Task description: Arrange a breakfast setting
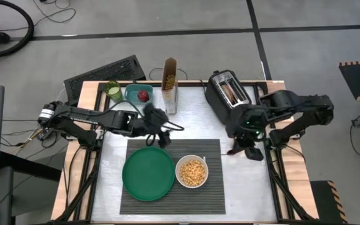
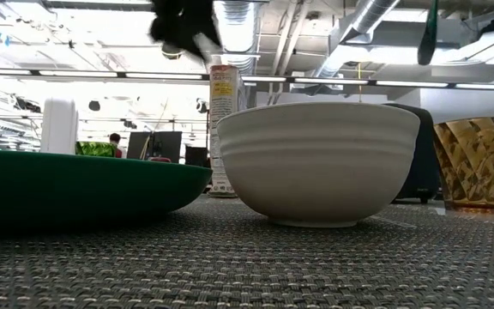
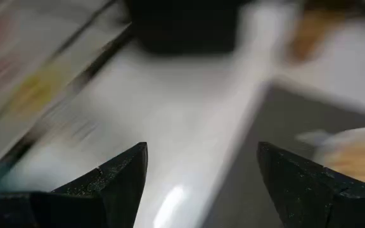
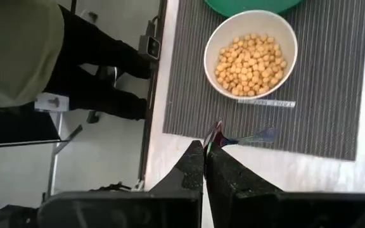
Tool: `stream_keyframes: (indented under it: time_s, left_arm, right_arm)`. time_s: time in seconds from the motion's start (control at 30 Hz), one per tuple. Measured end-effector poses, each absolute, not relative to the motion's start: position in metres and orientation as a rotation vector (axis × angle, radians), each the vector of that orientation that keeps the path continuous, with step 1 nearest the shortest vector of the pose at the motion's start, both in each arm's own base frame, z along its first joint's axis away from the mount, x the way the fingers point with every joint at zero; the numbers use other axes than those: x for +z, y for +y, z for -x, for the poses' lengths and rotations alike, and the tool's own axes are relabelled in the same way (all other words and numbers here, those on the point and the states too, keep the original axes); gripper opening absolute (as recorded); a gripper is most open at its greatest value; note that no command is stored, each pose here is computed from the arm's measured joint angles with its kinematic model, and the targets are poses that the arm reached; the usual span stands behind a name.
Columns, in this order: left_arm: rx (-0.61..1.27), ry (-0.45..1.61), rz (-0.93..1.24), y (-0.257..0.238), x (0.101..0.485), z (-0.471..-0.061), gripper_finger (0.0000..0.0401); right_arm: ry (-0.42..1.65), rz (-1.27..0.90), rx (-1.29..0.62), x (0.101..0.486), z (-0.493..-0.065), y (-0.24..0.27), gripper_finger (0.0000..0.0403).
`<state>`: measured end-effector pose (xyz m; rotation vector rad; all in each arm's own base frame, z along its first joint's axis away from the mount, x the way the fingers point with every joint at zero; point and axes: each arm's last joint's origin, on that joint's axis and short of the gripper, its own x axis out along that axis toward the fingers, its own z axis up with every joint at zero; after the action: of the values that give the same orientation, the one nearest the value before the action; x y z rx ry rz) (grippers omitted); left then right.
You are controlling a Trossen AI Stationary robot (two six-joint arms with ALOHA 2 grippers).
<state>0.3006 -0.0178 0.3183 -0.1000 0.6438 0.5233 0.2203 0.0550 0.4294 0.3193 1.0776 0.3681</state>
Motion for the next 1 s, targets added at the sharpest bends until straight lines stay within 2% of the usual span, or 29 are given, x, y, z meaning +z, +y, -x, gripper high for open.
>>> stream_keyframes:
  time_s: [0.13, 0.3, 0.47, 0.67, 1.0]
  left_arm:
    - [0.211, 0.42, 0.099, -0.02, 0.341, -0.32, 0.0281]
    - [0.084, 0.238, 0.123, -0.005, 0.359, -0.327, 0.0281]
    - [0.014, 0.19, 0.18, 0.008, 0.364, -0.329, 0.0281]
    - [-0.156, 0.18, 0.221, 0.004, 0.367, -0.329, 0.0281]
    - [-0.15, 0.325, 0.172, -0.001, 0.342, -0.338, 0.0272]
  right_arm:
    - [0.993, -0.28, 0.385, 0.431, -0.233, 0.051, 0.0027]
    - [0.796, -0.268, 0.385, 0.443, -0.246, 0.041, 0.0027]
    - [0.664, -0.244, 0.39, 0.454, -0.251, 0.034, 0.0027]
    - [0.681, -0.226, 0.368, 0.446, -0.263, 0.026, 0.0027]
    - [0.586, -0.198, 0.384, 0.451, -0.273, 0.011, 0.0027]
